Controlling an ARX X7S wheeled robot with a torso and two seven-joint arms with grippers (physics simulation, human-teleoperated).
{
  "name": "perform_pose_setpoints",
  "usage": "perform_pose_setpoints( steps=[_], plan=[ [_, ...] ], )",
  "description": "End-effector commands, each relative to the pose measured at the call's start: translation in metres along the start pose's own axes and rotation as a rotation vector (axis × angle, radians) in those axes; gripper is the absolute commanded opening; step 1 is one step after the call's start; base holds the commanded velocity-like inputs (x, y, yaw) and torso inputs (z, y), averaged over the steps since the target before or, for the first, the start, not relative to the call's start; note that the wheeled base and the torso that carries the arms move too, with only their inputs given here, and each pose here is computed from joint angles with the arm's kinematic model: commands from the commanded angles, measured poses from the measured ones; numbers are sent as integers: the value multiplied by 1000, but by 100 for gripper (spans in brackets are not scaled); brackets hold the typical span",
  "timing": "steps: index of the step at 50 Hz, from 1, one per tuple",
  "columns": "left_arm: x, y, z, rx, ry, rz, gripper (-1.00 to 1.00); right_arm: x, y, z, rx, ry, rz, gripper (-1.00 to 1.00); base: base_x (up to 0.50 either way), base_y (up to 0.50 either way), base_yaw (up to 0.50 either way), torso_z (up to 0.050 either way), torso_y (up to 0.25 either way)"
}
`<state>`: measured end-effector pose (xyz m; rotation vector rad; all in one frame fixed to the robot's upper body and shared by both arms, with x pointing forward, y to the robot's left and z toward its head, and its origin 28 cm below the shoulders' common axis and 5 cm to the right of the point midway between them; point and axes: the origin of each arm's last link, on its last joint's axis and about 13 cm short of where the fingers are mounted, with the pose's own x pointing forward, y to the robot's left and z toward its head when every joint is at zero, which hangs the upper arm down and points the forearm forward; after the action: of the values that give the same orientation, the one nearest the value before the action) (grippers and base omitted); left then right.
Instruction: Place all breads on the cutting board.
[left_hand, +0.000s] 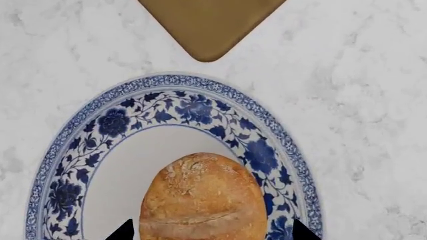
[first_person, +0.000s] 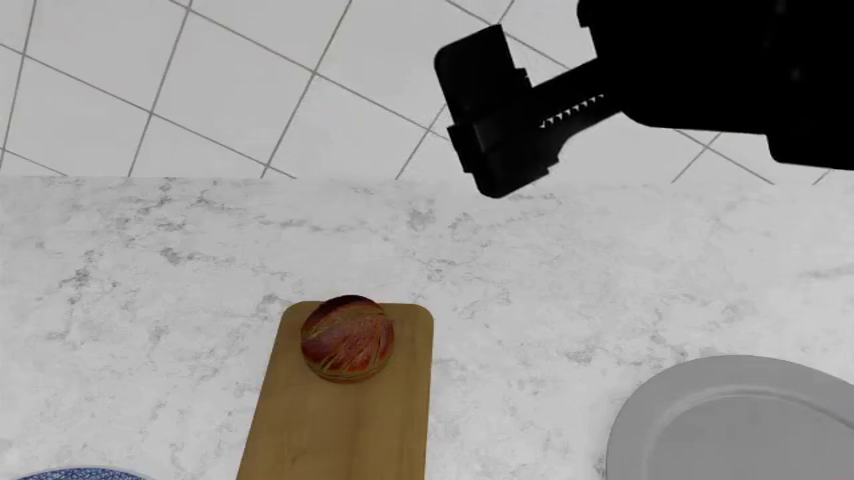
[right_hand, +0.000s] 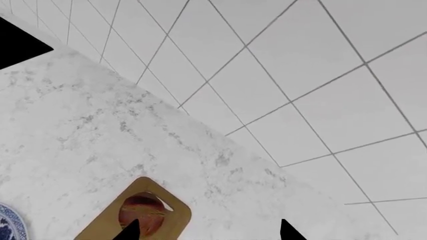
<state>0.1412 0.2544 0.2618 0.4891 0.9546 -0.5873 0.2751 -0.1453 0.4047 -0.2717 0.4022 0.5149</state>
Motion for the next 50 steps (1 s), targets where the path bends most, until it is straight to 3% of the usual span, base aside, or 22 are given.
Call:
perform_pose_setpoints(
  steps=[1, 26, 27, 41, 50],
  plan=[
    [18, 0, -8, -11, 33, -17, 100, 0, 0, -3, 6, 2, 0, 100, 0, 0, 0, 0, 0],
    [42, -2, -21, -24, 100, -27, 100, 1, -3, -9, 19, 4, -3, 100, 1, 0, 0, 0, 0],
    [23, 1, -6, -11, 42, 12, -100, 0, -3, -7, 16, 7, -6, 100, 0, 0, -4, 0, 0],
    [-21, 6, 29, 36, -76, 69, -100, -2, -4, -9, 20, 6, -9, 100, 0, 0, 0, 0, 0],
    [-39, 25, 62, 18, -176, 127, -100, 0, -3, -11, 25, 6, -8, 100, 0, 0, 0, 0, 0]
  ],
)
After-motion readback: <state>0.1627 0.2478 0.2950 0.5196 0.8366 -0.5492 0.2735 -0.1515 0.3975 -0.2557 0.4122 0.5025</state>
